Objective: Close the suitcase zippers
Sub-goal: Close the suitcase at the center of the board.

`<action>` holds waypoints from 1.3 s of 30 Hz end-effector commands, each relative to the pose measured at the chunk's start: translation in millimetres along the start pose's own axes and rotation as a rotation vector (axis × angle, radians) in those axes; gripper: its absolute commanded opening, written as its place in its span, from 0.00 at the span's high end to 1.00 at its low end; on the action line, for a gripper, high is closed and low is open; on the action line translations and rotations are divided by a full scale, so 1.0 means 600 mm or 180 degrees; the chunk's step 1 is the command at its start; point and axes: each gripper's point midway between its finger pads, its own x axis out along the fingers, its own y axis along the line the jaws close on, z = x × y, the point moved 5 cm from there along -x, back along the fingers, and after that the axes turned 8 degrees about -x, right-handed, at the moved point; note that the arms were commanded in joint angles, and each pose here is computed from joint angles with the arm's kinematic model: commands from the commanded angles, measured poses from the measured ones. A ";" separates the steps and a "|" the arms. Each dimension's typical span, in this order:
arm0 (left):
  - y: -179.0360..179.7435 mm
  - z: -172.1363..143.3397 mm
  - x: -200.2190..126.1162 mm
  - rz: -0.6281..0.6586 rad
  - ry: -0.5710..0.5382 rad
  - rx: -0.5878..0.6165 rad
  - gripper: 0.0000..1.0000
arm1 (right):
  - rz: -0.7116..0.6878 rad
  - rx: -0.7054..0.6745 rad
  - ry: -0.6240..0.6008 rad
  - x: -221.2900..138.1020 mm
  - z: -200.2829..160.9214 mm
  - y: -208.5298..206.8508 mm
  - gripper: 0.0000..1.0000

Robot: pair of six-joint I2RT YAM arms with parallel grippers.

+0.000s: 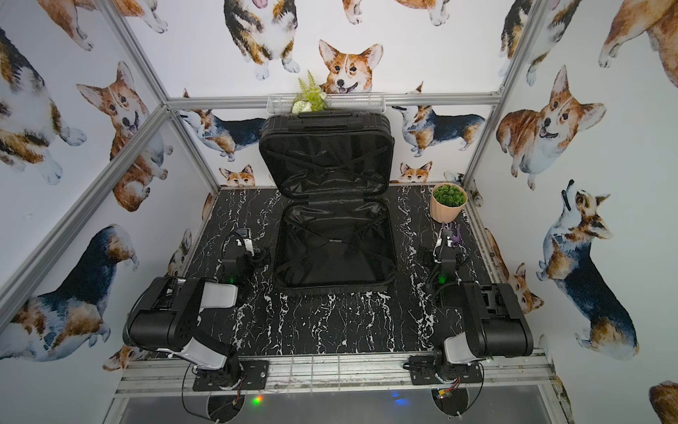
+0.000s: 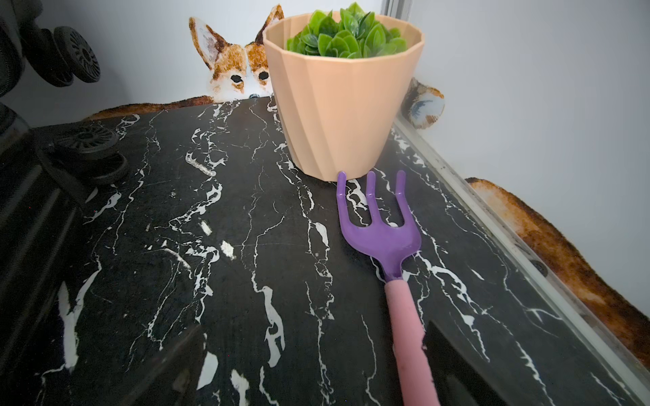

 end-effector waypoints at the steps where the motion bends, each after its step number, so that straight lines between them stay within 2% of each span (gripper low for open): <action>1: -0.001 0.012 0.000 -0.0014 -0.0109 -0.0028 0.00 | -0.0029 0.0013 -0.0064 0.000 0.006 -0.002 0.00; 39: -0.003 0.011 -0.011 -0.0108 -0.0220 -0.0023 0.00 | -0.0046 0.0035 -0.0149 -0.008 0.004 -0.004 0.00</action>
